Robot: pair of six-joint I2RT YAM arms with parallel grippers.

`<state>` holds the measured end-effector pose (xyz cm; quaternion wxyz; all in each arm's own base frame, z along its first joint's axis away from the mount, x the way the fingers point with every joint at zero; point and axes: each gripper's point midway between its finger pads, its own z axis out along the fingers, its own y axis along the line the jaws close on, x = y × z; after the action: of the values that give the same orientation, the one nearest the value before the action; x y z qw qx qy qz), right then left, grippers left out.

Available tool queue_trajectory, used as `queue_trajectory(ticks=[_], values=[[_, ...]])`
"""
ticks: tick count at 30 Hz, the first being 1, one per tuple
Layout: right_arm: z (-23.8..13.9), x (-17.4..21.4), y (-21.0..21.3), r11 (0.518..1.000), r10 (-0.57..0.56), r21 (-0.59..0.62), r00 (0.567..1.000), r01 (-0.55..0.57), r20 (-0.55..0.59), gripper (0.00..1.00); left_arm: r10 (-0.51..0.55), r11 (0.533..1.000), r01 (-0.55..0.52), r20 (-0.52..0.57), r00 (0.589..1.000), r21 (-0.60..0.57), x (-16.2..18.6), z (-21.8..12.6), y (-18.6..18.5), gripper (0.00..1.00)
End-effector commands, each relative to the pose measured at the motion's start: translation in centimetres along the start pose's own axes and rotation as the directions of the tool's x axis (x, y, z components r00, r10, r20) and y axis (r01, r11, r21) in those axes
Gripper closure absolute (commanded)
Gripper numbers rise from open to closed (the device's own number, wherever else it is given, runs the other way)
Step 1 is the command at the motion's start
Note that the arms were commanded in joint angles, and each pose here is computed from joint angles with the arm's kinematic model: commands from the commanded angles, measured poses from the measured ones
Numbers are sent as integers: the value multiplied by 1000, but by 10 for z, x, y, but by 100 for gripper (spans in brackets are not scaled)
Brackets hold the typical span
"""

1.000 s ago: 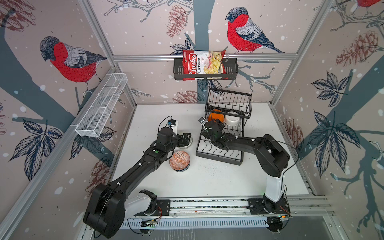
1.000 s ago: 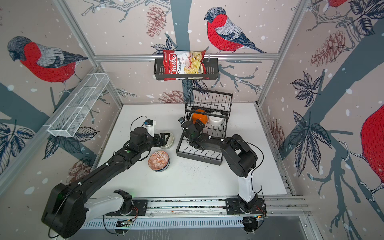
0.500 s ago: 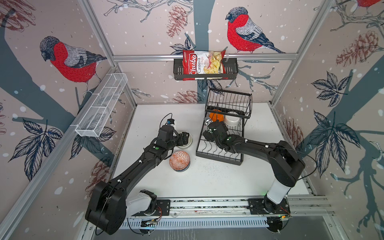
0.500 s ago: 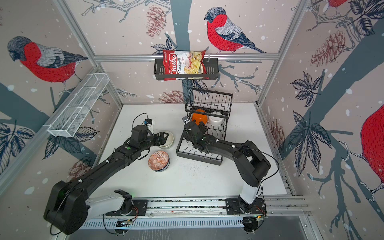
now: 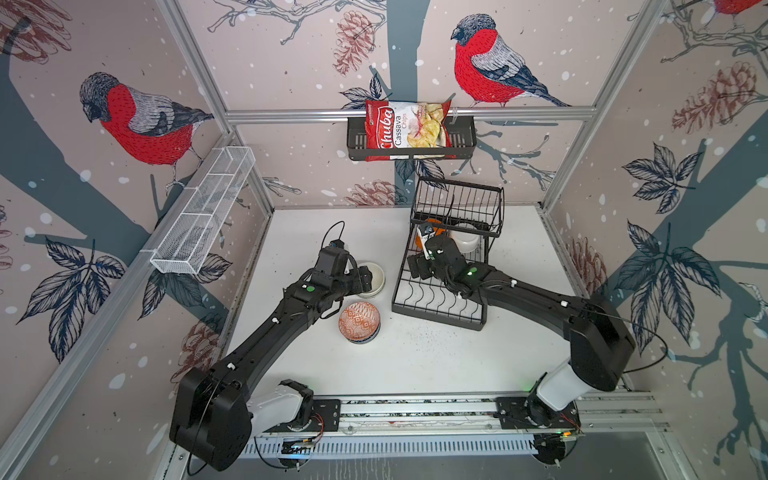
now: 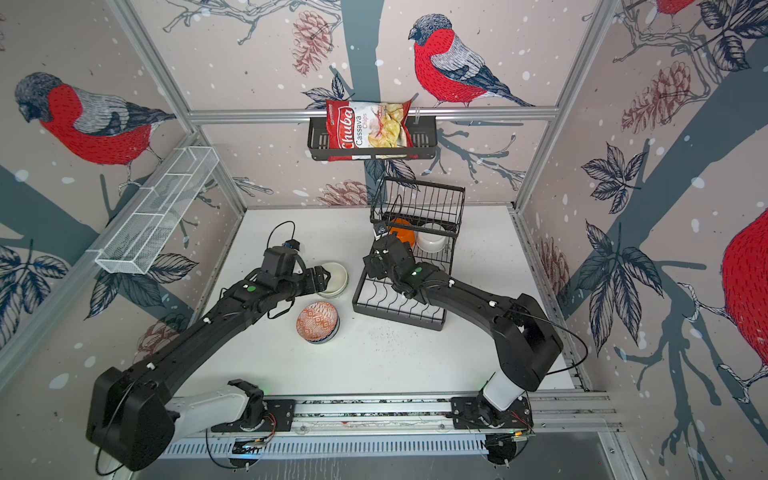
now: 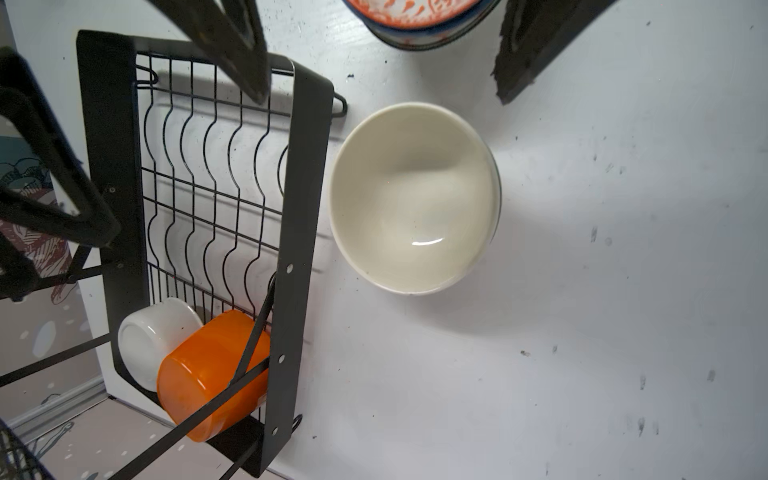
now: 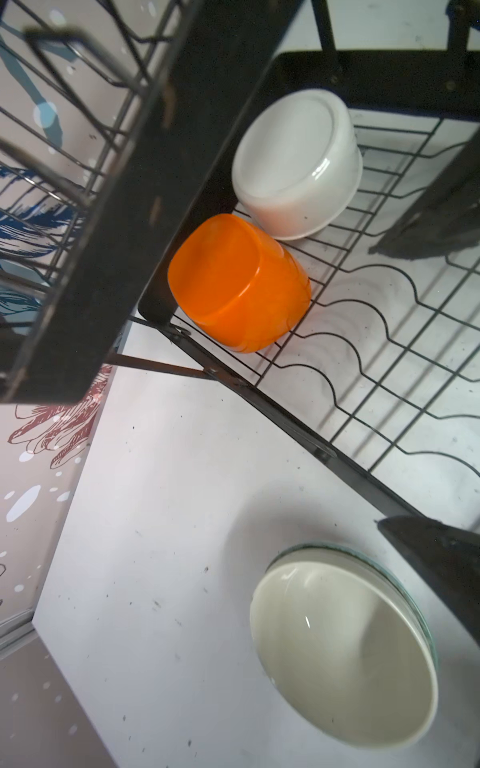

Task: Load the bowls into the dish rack
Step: 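Open the right gripper to release the orange bowl while left moves to patterned bowls, then grasp the rim of the orange patterned bowl with the left gripper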

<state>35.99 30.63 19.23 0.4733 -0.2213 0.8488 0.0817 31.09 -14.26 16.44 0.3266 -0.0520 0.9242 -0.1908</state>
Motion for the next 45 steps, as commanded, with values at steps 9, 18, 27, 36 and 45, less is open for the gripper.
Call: queue_trajectory(ticks=[9, 18, 27, 36, 45], values=[[-15, -1, 6, 997, 54, -52, 999, -54, -1, 6, -132, 971, 99, -141, 981, -218, 53, -28, 48, 19], [-15, 8, 9, 996, 50, -68, 999, -50, 3, 6, -182, 935, 103, -212, 960, -338, 76, -27, 70, 32], [-14, 13, 8, 997, 39, -66, 999, -39, 3, 7, -200, 935, 97, -282, 938, -343, 93, -17, 73, 45], [-11, 19, 10, 997, 36, -70, 999, -37, -6, 7, -199, 949, 106, -306, 931, -297, 101, -11, 67, 58], [-8, 24, 10, 997, 35, -67, 999, -36, -17, 7, -198, 951, 105, -311, 929, -291, 102, -7, 66, 73]])
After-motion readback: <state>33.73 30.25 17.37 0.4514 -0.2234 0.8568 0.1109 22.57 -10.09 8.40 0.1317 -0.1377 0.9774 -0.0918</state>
